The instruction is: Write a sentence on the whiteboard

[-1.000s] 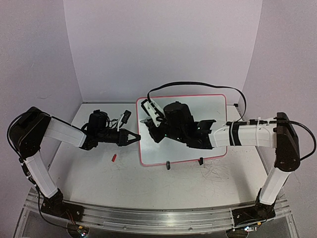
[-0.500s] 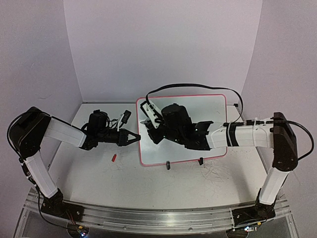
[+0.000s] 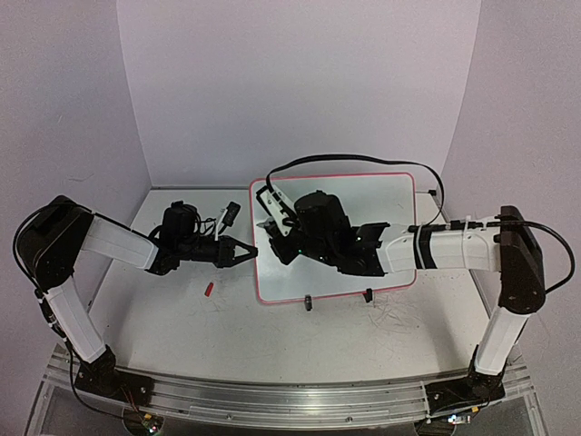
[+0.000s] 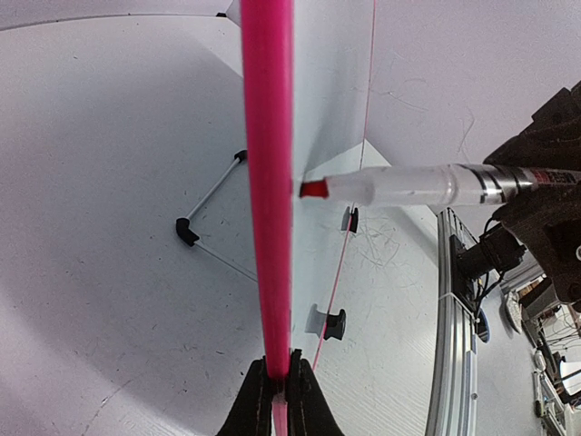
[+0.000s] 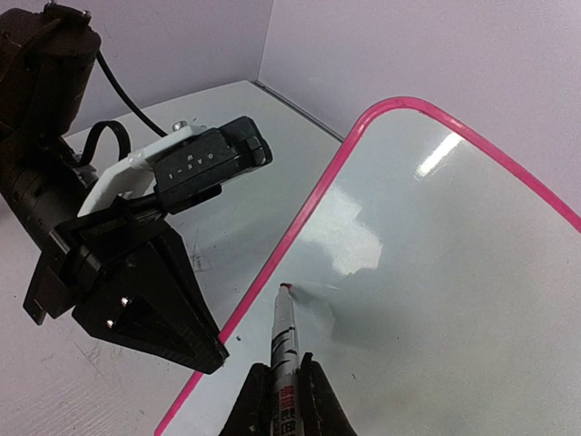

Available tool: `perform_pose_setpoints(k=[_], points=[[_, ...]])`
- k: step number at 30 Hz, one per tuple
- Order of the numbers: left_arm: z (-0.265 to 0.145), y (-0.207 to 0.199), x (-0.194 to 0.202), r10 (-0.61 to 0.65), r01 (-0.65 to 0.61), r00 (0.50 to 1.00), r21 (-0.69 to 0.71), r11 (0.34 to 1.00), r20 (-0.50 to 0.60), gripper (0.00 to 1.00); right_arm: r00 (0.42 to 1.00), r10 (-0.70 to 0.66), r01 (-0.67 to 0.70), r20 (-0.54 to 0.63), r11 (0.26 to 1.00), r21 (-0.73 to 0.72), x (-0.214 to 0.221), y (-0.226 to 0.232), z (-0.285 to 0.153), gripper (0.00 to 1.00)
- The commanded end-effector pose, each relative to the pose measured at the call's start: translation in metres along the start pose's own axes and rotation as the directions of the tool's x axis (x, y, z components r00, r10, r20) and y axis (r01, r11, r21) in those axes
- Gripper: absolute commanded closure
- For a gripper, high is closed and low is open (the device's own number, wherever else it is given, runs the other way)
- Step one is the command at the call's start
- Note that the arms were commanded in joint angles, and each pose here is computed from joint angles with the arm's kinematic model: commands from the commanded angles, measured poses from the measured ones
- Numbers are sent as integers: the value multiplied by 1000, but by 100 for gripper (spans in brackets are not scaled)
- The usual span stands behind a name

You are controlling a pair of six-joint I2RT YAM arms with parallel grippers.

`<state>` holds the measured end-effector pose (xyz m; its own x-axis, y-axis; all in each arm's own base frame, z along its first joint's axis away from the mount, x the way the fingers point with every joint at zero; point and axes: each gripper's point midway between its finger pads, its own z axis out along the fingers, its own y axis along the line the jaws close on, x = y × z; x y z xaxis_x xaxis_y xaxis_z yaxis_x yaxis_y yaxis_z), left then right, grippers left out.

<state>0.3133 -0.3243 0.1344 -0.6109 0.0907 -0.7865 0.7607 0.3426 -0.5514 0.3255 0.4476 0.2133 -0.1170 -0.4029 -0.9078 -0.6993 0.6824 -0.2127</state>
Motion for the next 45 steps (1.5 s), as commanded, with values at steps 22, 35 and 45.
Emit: perform_pose_setpoints(k=[22, 35, 45], points=[[-2, -13, -21, 74, -75, 996, 25, 997, 46, 100, 999, 26, -26, -22, 1000, 8, 11, 7, -6, 100], [-2, -14, -21, 75, -76, 996, 27, 997, 45, 100, 999, 21, -21, -42, 1000, -15, 19, 19, -5, 100], [-2, -13, -20, 75, -76, 996, 26, 997, 42, 100, 999, 25, -25, -27, 999, -24, 11, 21, -9, 100]])
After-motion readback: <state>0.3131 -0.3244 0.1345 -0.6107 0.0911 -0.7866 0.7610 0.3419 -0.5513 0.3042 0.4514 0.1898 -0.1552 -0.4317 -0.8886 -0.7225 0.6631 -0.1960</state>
